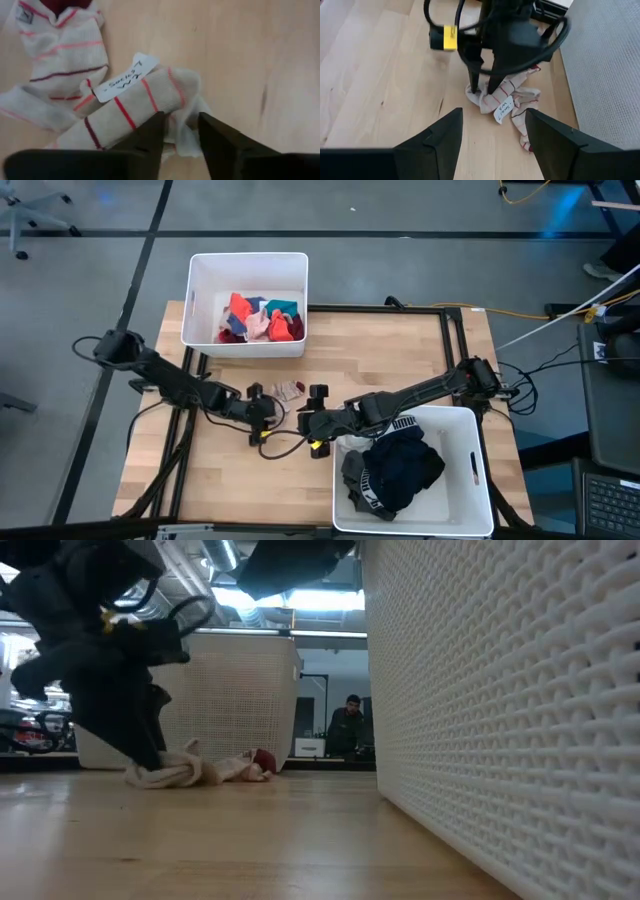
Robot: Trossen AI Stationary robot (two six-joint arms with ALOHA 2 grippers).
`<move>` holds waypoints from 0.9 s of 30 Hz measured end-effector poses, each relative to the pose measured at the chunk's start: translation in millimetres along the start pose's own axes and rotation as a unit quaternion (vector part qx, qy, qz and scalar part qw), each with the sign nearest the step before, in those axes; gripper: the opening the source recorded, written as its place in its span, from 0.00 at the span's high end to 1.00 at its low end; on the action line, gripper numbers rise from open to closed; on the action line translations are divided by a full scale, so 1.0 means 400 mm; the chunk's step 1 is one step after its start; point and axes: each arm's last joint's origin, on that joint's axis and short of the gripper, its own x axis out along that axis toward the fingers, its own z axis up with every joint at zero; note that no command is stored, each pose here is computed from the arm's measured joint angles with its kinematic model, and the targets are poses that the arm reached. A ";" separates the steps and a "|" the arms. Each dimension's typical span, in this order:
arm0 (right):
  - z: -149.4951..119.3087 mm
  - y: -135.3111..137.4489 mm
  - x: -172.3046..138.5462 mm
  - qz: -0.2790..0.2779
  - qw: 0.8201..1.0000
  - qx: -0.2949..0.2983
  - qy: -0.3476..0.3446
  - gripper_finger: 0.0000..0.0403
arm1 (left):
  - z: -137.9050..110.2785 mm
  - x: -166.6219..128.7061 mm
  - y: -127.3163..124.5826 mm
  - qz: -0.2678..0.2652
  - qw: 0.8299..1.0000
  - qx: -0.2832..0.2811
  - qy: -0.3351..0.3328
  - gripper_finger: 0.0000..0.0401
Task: Sort clothes
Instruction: Put the white striped sock into the top white bin
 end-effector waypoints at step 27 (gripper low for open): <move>0.001 0.002 -0.002 0.014 1.000 -0.001 0.001 0.46 | 0.142 -0.296 -0.005 -0.043 0.978 0.049 -0.197 0.99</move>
